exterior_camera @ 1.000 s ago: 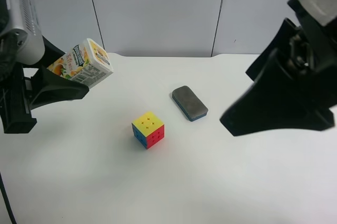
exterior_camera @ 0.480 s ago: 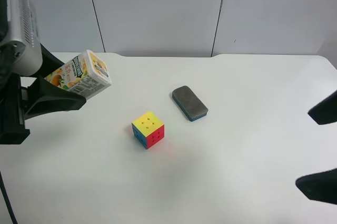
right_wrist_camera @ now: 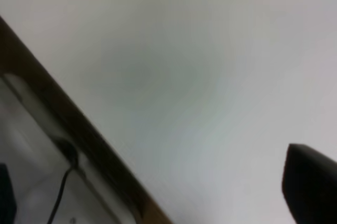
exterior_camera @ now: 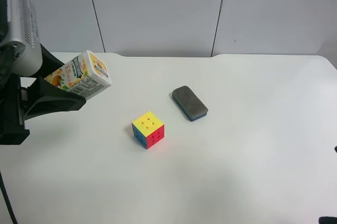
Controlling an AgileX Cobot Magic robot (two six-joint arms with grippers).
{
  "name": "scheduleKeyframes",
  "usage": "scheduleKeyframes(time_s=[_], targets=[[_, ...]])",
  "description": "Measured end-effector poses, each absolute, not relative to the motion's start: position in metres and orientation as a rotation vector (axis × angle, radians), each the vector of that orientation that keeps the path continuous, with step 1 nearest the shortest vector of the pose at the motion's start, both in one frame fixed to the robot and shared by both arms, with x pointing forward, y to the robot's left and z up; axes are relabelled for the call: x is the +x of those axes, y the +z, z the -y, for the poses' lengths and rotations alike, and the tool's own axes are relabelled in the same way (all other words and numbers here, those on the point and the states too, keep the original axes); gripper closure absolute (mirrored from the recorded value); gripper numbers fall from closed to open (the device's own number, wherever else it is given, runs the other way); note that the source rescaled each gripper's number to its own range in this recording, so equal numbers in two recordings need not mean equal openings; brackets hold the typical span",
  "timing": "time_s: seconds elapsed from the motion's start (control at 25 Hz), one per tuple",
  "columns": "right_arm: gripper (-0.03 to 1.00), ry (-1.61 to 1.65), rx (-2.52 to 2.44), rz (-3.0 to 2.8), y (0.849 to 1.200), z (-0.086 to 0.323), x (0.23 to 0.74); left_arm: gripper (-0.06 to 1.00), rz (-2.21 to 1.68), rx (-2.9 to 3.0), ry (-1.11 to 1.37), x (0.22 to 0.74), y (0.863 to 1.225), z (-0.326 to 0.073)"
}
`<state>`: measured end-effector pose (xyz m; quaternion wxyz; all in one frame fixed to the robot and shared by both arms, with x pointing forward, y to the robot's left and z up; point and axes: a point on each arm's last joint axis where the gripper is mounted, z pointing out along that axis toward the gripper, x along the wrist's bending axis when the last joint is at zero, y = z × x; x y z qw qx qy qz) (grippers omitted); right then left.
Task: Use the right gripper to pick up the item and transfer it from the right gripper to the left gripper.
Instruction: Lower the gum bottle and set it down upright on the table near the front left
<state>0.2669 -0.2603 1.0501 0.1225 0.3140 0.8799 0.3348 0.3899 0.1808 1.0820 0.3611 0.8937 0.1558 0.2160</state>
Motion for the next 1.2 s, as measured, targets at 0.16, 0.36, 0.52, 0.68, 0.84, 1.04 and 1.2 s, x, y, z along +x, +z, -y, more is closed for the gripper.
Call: scheduleKeyframes(time_s=[0.16,0.36,0.52,0.68,0.84,1.04,1.2], targets=[[-0.03,1.049,0.894,-2.508,1.05,0.266,0.26,0.94,-0.402,2.304,0.553,0.39,1.082,-0.181],[-0.03,1.062,0.891,-2.497,1.051,0.267,0.26,0.94,-0.402,2.305,0.552,0.39,1.082,-0.181],[-0.03,1.062,0.891,-2.497,1.051,0.267,0.26,0.94,-0.402,2.305,0.551,0.39,1.082,-0.181],[-0.03,1.062,0.891,-2.497,1.051,0.267,0.26,0.94,-0.401,2.305,0.551,0.39,1.082,-0.181],[-0.03,1.1,0.876,-2.464,1.052,0.27,0.255,0.94,-0.401,2.306,0.55,0.389,1.082,-0.181],[-0.03,1.243,0.86,-2.278,1.055,0.287,0.235,0.94,-0.439,2.295,0.534,0.389,1.082,-0.181],[-0.03,1.252,0.951,-2.117,1.055,0.293,0.226,0.94,-0.49,2.28,0.511,0.389,1.082,-0.181]])
